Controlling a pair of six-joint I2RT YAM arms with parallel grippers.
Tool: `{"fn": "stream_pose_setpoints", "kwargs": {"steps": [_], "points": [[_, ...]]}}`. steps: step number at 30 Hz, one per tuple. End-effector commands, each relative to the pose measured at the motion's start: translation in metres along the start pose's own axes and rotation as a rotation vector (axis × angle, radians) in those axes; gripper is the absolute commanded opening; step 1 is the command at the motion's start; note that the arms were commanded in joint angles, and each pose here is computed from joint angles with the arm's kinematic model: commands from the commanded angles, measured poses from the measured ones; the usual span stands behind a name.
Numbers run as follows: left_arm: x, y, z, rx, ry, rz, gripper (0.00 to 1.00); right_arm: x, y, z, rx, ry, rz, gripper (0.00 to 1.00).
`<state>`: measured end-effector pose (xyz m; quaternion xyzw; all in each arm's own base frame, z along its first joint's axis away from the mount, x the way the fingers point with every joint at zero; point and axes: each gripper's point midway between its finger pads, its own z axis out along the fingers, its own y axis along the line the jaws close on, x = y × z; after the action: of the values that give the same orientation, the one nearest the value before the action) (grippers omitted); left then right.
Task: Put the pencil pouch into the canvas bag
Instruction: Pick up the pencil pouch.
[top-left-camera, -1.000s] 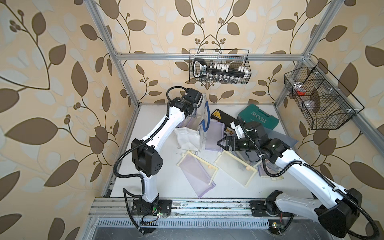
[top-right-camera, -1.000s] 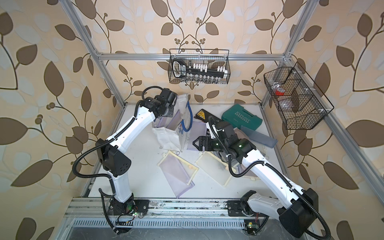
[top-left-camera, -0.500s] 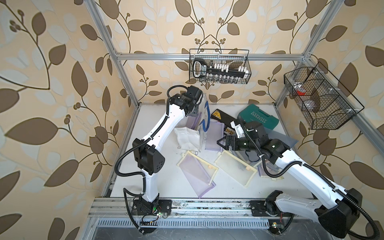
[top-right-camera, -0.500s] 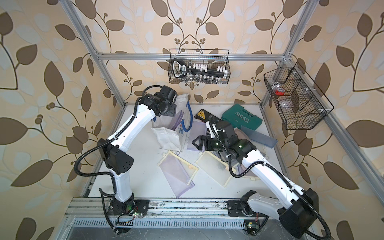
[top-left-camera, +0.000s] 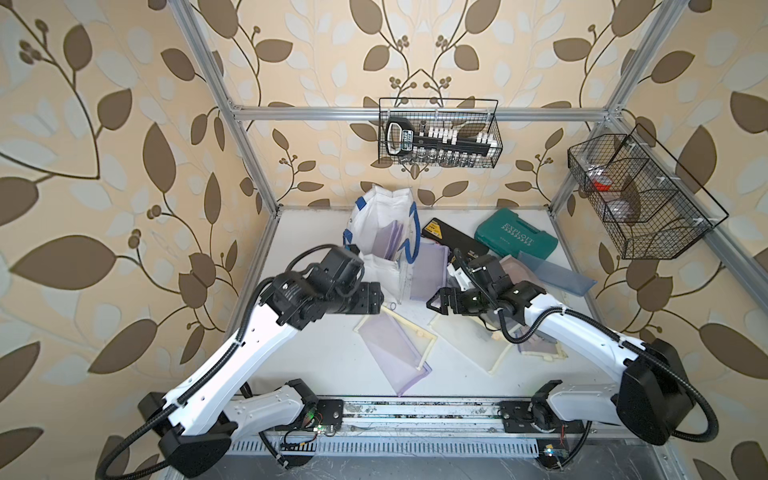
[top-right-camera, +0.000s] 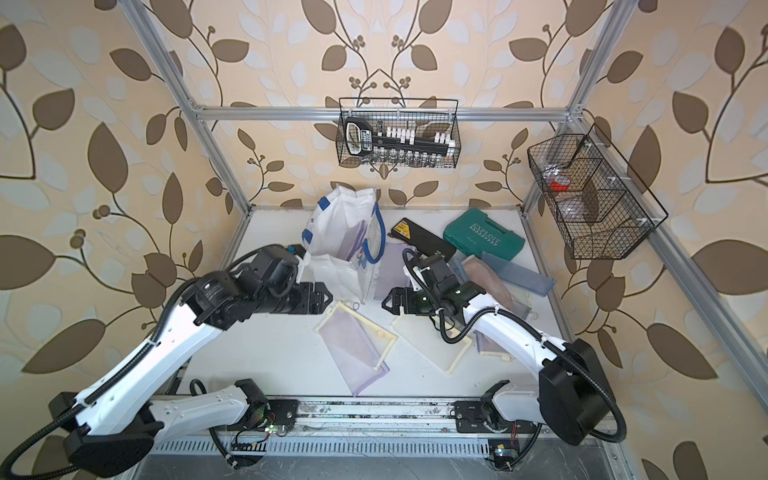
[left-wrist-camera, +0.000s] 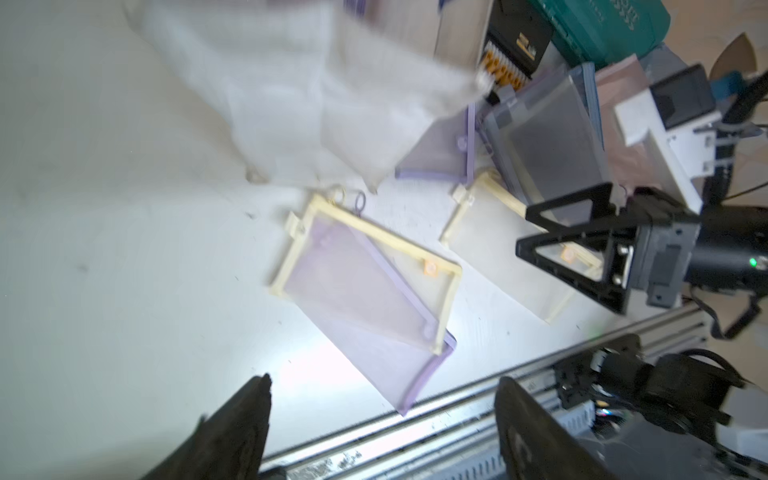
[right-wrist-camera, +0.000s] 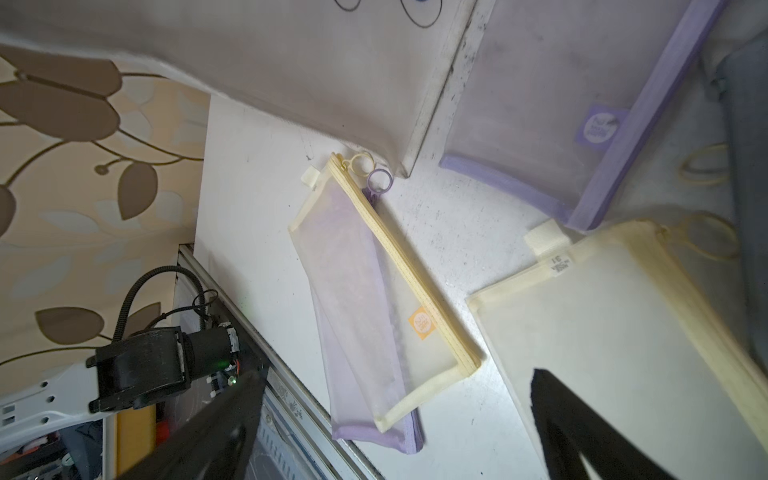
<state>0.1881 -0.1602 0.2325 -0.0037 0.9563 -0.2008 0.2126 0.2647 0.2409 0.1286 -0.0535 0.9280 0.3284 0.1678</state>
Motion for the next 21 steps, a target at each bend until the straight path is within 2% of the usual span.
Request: {"fn": "stream_pose_setpoints", "kwargs": {"steps": [1,8,13,21], "points": [[0.048,0.001,0.030,0.105,0.141,-0.213,0.85,0.009,-0.001,0.024,-0.046,0.066,-0.018,0.97],[0.086,0.011,0.077,0.179,0.226,-0.363,0.78,0.024,0.006,0.073,-0.057,0.172,-0.052,0.93],[0.085,0.015,0.101,0.176,0.209,-0.420,0.72,0.026,0.005,0.098,-0.051,0.195,-0.041,0.89],[0.088,0.023,0.131,0.139,0.214,-0.494,0.59,0.028,0.001,0.114,-0.053,0.214,-0.045,0.81]]}}
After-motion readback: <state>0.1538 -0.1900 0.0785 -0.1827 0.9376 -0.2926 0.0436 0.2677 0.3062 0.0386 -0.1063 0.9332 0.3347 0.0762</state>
